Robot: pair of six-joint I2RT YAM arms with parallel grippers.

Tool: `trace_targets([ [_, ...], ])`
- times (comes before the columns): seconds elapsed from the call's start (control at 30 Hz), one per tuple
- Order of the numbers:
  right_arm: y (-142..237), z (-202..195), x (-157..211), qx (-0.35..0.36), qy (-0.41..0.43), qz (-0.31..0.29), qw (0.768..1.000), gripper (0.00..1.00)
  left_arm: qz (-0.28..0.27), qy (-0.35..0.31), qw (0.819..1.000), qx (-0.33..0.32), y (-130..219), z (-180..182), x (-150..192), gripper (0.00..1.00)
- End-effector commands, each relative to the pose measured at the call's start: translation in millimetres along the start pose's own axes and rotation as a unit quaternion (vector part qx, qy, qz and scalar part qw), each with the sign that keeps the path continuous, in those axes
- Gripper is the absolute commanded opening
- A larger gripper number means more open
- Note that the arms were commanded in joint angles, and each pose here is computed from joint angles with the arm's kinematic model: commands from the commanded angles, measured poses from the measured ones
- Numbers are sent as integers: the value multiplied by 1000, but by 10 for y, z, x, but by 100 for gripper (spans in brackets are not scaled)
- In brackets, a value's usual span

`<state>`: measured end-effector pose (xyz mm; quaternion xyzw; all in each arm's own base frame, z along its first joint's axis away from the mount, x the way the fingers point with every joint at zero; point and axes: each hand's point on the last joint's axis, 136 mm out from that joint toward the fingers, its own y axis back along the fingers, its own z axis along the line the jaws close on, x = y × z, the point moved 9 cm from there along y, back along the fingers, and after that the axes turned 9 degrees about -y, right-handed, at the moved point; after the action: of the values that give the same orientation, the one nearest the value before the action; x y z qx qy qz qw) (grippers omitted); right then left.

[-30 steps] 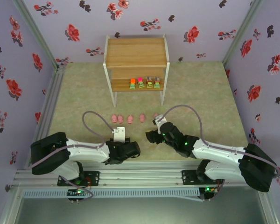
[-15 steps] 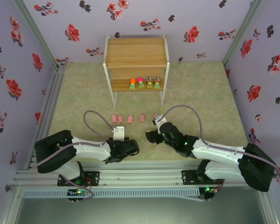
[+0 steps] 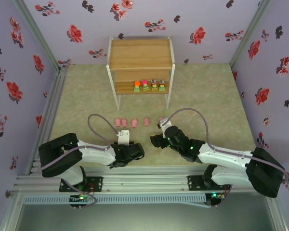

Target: Place and organize the plastic toys onto the shelf

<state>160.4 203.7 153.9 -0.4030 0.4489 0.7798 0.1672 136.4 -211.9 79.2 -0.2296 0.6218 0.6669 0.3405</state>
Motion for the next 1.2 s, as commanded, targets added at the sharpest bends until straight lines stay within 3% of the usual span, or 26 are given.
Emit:
trace_targets([
  [0.0, 8, 59, -87, -3, 7, -10, 1000, 56, 18, -4, 1000, 0, -26, -22, 91, 52],
  [0.4, 7, 64, -88, -3, 8, -9, 1000, 56, 23, 18, 1000, -1, 22, -56, 128, 52],
  [1.17, 10, 64, -85, -1, 9, -10, 1000, 56, 8, 5, 1000, -3, 108, -103, -8, 28],
])
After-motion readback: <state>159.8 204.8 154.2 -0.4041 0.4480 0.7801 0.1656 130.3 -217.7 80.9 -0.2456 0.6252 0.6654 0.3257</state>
